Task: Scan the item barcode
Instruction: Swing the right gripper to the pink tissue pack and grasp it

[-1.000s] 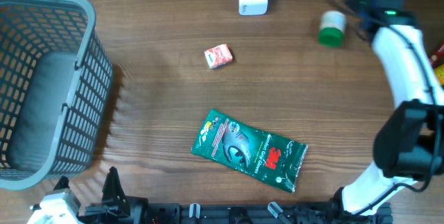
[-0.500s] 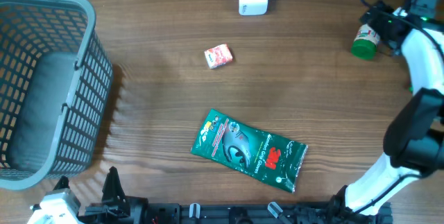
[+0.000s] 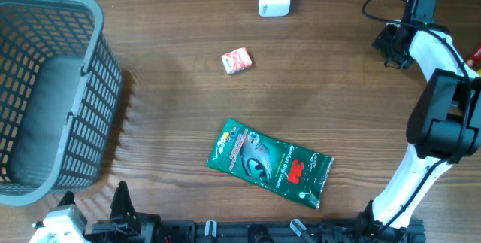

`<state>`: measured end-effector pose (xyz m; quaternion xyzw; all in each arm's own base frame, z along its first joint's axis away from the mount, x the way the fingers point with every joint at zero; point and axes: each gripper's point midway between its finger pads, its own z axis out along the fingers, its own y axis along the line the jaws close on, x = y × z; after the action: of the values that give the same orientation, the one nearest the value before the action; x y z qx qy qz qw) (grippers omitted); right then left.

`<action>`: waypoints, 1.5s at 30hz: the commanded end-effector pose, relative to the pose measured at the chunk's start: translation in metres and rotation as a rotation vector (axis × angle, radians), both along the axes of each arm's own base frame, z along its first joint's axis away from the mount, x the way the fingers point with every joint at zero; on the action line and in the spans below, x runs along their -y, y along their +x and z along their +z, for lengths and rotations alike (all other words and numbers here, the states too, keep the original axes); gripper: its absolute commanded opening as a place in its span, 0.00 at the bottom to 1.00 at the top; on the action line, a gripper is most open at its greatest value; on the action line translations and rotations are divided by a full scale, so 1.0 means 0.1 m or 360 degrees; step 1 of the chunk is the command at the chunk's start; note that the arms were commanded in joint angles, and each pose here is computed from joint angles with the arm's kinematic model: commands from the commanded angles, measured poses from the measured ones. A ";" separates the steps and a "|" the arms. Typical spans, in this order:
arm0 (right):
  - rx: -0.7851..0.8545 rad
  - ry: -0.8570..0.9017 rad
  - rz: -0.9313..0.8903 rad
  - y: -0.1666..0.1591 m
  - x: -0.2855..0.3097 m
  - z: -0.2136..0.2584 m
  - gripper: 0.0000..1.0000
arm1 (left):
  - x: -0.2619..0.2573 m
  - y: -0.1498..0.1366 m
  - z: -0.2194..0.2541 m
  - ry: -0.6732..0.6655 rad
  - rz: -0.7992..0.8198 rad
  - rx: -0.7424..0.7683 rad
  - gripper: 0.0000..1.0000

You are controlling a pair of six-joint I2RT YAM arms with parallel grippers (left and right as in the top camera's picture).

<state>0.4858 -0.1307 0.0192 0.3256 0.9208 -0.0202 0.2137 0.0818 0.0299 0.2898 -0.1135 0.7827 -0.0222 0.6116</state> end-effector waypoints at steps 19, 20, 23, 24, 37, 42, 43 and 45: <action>0.0377 0.0168 -0.0509 -0.38 1.28 0.85 1.00 | -0.03 -0.01 0.02 0.0022 0.0024 0.0011 1.00; 0.0456 0.0232 -0.0451 -0.33 1.17 1.05 1.00 | -0.03 -0.01 0.01 0.0022 0.0024 0.0010 1.00; 0.0679 0.0516 -0.0271 -0.28 0.61 1.75 1.00 | -0.03 -0.01 0.02 0.0022 0.0024 0.0011 1.00; 0.0696 0.0585 -0.0191 -0.29 0.37 1.90 1.00 | -0.03 -0.01 0.02 0.0022 0.0024 0.0011 1.00; 0.0341 0.0386 0.1291 -0.35 -2.69 1.49 1.00 | -0.03 -0.01 0.02 0.0022 0.0024 0.0011 1.00; 0.0330 0.0253 0.1629 -0.33 -3.27 1.15 1.00 | -0.03 -0.01 0.02 0.0022 0.0024 0.0011 1.00; 0.0361 0.0254 0.1662 -0.28 -3.39 1.10 1.00 | -0.03 -0.01 0.02 0.0022 0.0024 0.0011 1.00; 0.0413 0.0250 0.1704 -0.19 -3.55 1.00 0.95 | -0.03 -0.01 0.01 0.0022 0.0024 0.0010 1.00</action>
<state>0.4576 0.2107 0.1445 -0.1358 0.9271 0.2169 0.2738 0.0817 0.0299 0.2897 -0.1135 0.7828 -0.0221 0.6114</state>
